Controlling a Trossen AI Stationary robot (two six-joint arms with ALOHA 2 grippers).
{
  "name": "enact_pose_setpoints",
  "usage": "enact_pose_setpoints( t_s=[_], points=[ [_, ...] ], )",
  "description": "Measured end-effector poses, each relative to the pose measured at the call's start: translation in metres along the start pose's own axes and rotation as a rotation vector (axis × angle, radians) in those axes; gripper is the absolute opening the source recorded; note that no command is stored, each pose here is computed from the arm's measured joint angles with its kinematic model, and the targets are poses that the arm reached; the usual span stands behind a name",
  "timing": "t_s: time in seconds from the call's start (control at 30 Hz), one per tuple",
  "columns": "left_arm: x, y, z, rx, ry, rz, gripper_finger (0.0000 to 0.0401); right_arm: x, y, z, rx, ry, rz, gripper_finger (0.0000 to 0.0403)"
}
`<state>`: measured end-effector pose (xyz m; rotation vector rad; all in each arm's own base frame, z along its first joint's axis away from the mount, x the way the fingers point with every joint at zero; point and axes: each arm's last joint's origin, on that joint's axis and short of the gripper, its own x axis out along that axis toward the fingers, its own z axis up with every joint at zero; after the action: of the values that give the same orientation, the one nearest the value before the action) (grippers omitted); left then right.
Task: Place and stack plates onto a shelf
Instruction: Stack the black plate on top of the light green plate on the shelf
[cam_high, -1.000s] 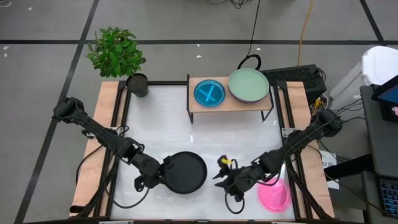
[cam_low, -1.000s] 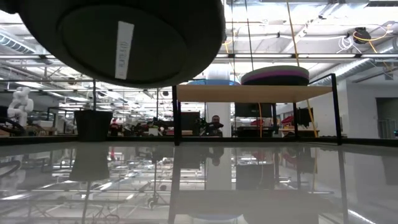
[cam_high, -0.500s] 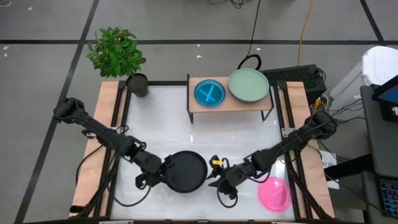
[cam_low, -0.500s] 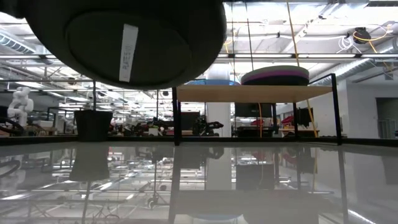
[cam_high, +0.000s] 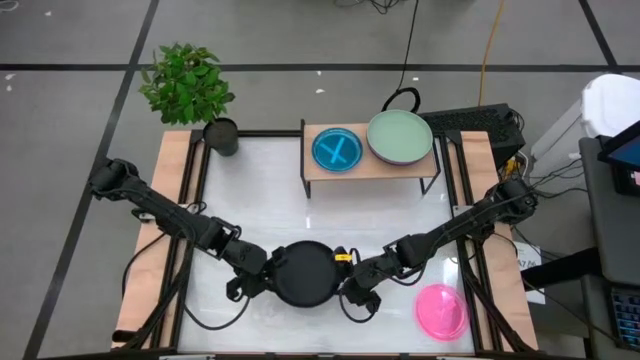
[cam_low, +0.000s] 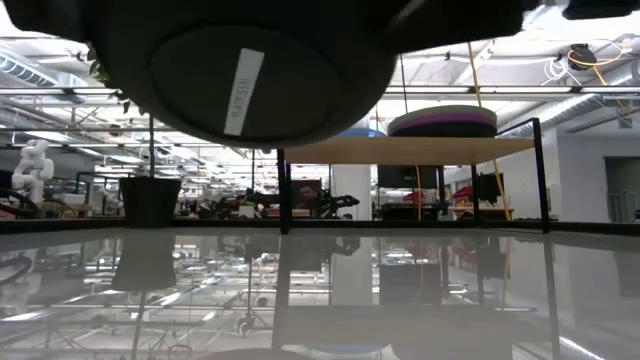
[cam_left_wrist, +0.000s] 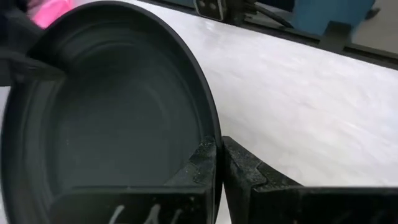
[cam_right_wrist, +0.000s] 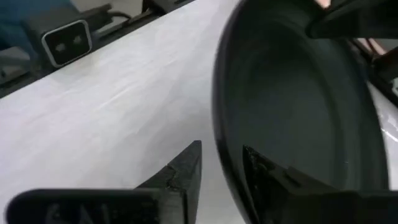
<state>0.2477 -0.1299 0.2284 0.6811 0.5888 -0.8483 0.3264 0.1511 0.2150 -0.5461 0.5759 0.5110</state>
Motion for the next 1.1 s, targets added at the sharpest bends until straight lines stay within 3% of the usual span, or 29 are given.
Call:
enact_pose_setpoints(
  t_s=[0.17, 0.27, 0.53, 0.8, 1.1],
  points=[
    [0.0, 0.001, 0.0, -0.013, -0.004, 0.007, 0.0019, 0.0, -0.001, -0.001, -0.04, 0.004, 0.004, 0.0046],
    [0.0, 0.003, 0.0, 0.003, 0.023, 0.064, 0.0021, 0.0, 0.0, -0.002, -0.066, 0.011, 0.031, 0.0012],
    [0.0, 0.005, 0.002, 0.024, 0.046, 0.16, 0.0038, 0.0, 0.001, -0.005, -0.078, 0.037, 0.042, 0.0005],
    [-0.001, 0.01, 0.005, -0.049, 0.041, 0.254, 0.0141, 0.0, 0.001, -0.005, -0.067, 0.043, 0.036, 0.0002],
    [-0.004, 0.019, 0.011, -0.182, -0.019, 0.396, 0.0244, -0.003, 0.002, -0.005, 0.025, 0.07, -0.003, 0.0001]
  ],
)
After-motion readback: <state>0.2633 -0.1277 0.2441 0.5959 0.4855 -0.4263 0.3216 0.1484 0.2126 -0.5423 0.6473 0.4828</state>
